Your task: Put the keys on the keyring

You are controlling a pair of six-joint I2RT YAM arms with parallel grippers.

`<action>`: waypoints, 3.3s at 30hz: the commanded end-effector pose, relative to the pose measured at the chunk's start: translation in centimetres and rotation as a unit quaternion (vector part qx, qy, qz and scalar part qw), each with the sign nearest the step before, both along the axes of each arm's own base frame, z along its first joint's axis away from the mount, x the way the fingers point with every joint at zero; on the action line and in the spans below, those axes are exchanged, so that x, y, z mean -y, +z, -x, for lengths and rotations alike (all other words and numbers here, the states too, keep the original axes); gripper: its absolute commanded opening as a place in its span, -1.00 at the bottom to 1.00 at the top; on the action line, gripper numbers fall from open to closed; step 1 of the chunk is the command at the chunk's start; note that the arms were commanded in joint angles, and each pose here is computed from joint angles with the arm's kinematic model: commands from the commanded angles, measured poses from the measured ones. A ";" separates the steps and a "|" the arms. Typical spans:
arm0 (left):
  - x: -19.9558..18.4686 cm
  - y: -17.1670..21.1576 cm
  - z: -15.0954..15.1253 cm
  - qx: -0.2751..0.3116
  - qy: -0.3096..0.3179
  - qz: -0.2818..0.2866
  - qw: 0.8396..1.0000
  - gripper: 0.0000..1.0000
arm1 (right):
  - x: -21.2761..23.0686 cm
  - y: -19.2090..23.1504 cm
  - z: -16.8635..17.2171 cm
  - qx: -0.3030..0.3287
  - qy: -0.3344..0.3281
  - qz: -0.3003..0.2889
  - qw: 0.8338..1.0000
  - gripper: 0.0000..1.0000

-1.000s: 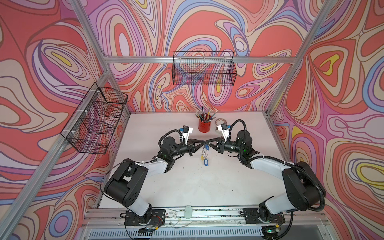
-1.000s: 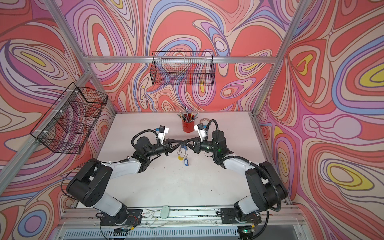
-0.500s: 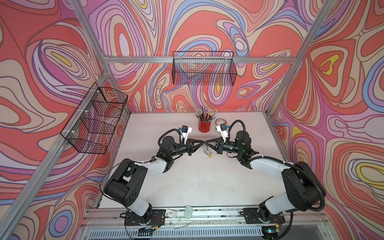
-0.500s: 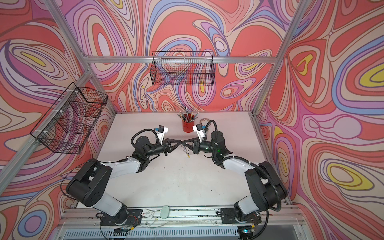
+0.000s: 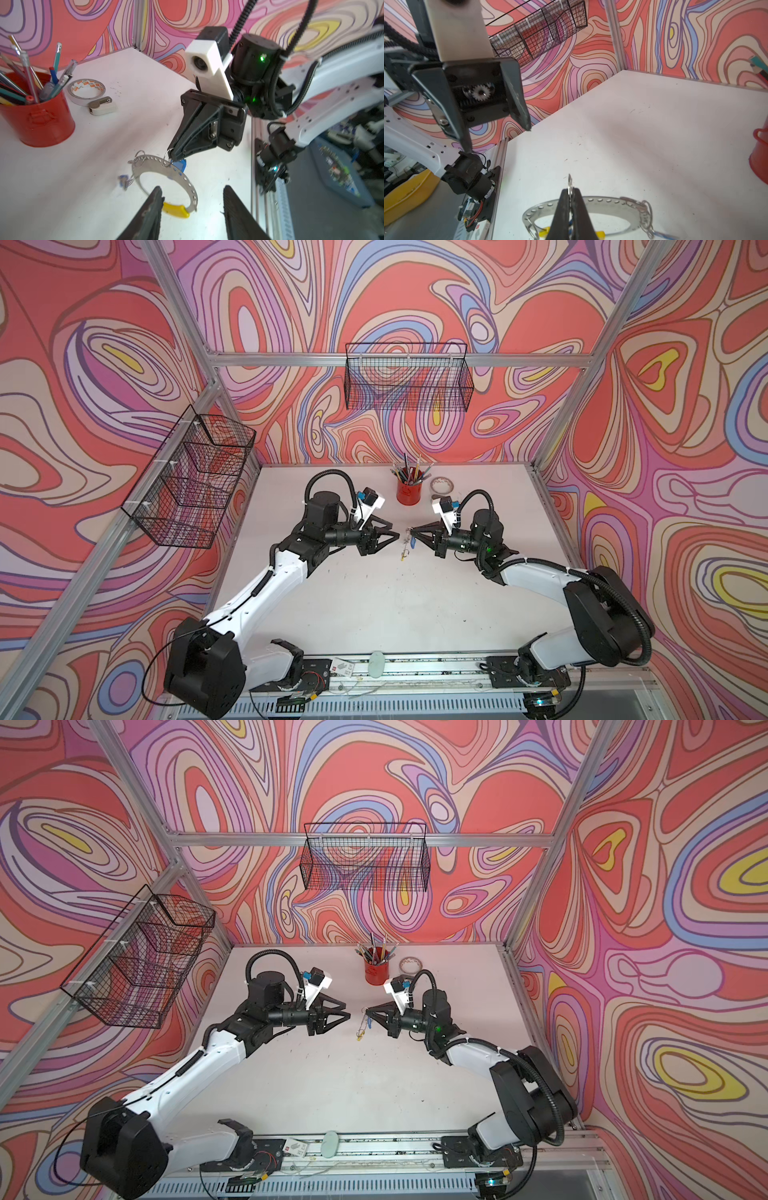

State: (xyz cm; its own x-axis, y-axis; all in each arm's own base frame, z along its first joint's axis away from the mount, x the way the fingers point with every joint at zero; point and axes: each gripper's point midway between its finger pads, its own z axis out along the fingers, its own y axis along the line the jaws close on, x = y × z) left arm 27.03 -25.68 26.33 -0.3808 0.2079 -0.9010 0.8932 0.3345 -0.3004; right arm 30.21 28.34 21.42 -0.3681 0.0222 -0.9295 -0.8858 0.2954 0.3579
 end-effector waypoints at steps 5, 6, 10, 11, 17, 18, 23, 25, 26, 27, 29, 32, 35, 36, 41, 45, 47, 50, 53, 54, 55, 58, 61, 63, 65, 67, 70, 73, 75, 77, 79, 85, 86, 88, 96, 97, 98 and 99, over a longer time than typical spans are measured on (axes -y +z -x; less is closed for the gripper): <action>-1.1 -2.3 1.7 0.041 -0.086 -0.137 0.986 -0.17 | 0.0 1.7 1.6 0.096 0.036 0.015 0.995 -1.00; -0.7 -2.2 1.3 0.050 -0.089 -0.146 0.984 -0.18 | -0.1 1.7 1.8 0.099 0.038 0.014 0.994 -1.00; 0.7 -2.0 0.6 0.064 -0.111 -0.163 0.978 -0.23 | -0.3 1.8 2.3 0.103 0.048 0.013 0.993 -1.00; 1.1 -2.0 0.6 0.064 -0.121 -0.168 0.976 -0.24 | -0.4 1.8 2.5 0.103 0.051 0.013 0.993 -1.00; 2.6 -2.7 0.5 0.069 -0.152 -0.201 0.965 -0.33 | -0.6 1.6 3.1 0.111 0.061 0.016 0.992 -1.00; 2.8 -2.9 0.5 0.070 -0.156 -0.208 0.963 -0.34 | -0.6 1.5 3.2 0.111 0.064 0.016 0.992 -1.00; 3.2 -2.9 0.0 0.078 -0.160 -0.223 0.958 -0.43 | -0.7 1.6 3.4 0.114 0.069 0.015 0.991 -1.00; 3.3 -2.8 -0.1 0.081 -0.160 -0.227 0.957 -0.48 | -0.8 1.6 3.4 0.115 0.072 0.015 0.991 -1.00; 3.4 -2.8 -0.2 0.081 -0.160 -0.228 0.957 -0.52 | -0.7 1.5 3.5 0.115 0.072 0.015 0.991 -1.00; 3.4 -2.8 -0.2 0.081 -0.160 -0.230 0.956 -0.57 | -0.7 1.6 3.5 0.115 0.073 0.015 0.991 -1.00; 3.5 -2.9 -0.2 0.078 -0.163 -0.236 0.955 -0.62 | -0.7 1.4 3.5 0.115 0.073 0.015 0.991 -1.00; 3.6 -3.2 -0.3 0.072 -0.166 -0.245 0.953 -0.64 | -0.8 1.5 3.6 0.115 0.076 0.014 0.990 -1.00; 3.7 -3.5 -0.3 0.069 -0.169 -0.251 0.951 -0.65 | -0.8 1.5 3.5 0.115 0.075 0.013 0.990 -1.00; 3.6 -3.6 -0.2 0.068 -0.169 -0.252 0.950 -0.65 | -0.8 1.6 3.5 0.116 0.076 0.012 0.990 -1.00; 3.7 -4.0 -0.3 0.063 -0.171 -0.254 0.950 -0.68 | -0.9 1.7 3.5 0.115 0.078 0.010 0.990 -1.00; 4.1 -3.9 -0.3 0.063 -0.170 -0.248 0.951 -0.85 | -0.9 1.6 3.5 0.113 0.078 0.010 0.990 -1.00; 4.3 -3.8 -0.6 0.059 -0.163 -0.244 0.954 -1.00 | -0.9 1.5 3.5 0.112 0.078 0.011 0.991 -1.00; 4.5 -3.6 -1.1 0.054 -0.144 -0.238 0.959 -1.00 | -0.8 1.3 3.1 0.107 0.067 0.015 0.992 -1.00; 4.1 -3.7 -2.2 0.054 -0.101 -0.234 0.965 -1.00 | -0.5 1.6 2.6 0.107 0.042 0.017 0.993 -0.82; 4.0 -3.6 -2.2 0.052 -0.096 -0.227 0.968 -1.00 | -0.3 1.8 2.4 0.106 0.031 0.015 0.994 -0.70; 3.9 -3.3 -2.1 0.051 -0.092 -0.211 0.972 -1.00 | -0.1 2.4 2.3 0.104 0.021 0.011 0.994 -0.62; 3.6 -2.6 -1.7 0.055 -0.079 -0.175 0.980 -1.00 | 0.4 4.0 2.7 0.111 0.008 -0.003 0.994 -0.41; 3.5 -1.8 -1.2 0.062 -0.066 -0.138 0.986 -1.00 | 1.0 4.7 3.1 0.115 -0.010 -0.010 0.993 -0.33; 3.5 -1.5 -0.9 0.060 -0.055 -0.117 0.990 -1.00 | 1.5 4.8 3.1 0.110 -0.028 -0.011 0.993 -0.29; 3.5 -1.3 -0.7 0.060 -0.042 -0.095 0.993 -1.00 | 1.8 4.5 2.7 0.101 -0.048 -0.008 0.994 -0.22; 3.6 -1.1 -0.8 0.063 -0.025 -0.066 0.996 -1.00 | 1.8 3.9 2.3 0.088 -0.054 -0.003 0.995 -0.19; 3.6 -0.8 -0.7 0.066 -0.007 -0.027 0.997 -1.00 | 1.3 3.3 1.9 0.066 -0.041 0.001 0.997 -0.15; 3.5 -0.9 -0.7 0.058 0.014 0.007 0.998 -1.00 | 0.8 3.3 1.9 0.060 -0.024 -0.004 0.998 -0.15; 3.5 -0.8 -0.8 0.056 0.023 0.026 0.998 -1.00 | 0.5 3.5 2.1 0.062 -0.012 -0.011 0.998 -0.15; 3.5 -1.0 -0.6 0.052 0.027 0.042 0.997 -1.00 | 0.4 3.5 2.4 0.063 -0.004 -0.017 0.998 -0.15; 3.5 -0.9 -0.4 0.052 0.024 0.057 0.997 -1.00 | 0.4 3.3 2.3 0.061 -0.003 -0.016 0.998 -0.15; 3.8 -1.2 0.1 0.050 0.009 0.071 0.996 -1.00 | 0.0 3.1 2.1 0.060 0.008 -0.018 0.998 -0.19; 3.8 -1.2 0.0 0.049 0.010 0.072 0.996 -1.00 | -0.1 3.1 2.1 0.060 0.010 -0.018 0.998 -0.22; 3.8 -1.1 0.0 0.051 0.009 0.073 0.996 -1.00 | -0.3 3.0 2.1 0.057 0.016 -0.018 0.998 -0.28; 3.9 -1.4 -0.3 0.052 0.013 0.068 0.996 -1.00 | -0.5 2.7 2.0 0.048 0.021 -0.015 0.999 -0.70; 3.8 -1.5 -0.4 0.052 0.015 0.068 0.996 -1.00 | -0.5 2.7 2.0 0.047 0.022 -0.014 0.999 -0.78; 3.8 -1.5 -0.5 0.051 0.019 0.067 0.996 -1.00 | -0.5 2.5 2.0 0.044 0.024 -0.013 0.999 -0.87; 3.8 -1.5 -0.6 0.050 0.021 0.067 0.996 -1.00 | -0.5 2.4 2.1 0.041 0.025 -0.013 0.999 -0.93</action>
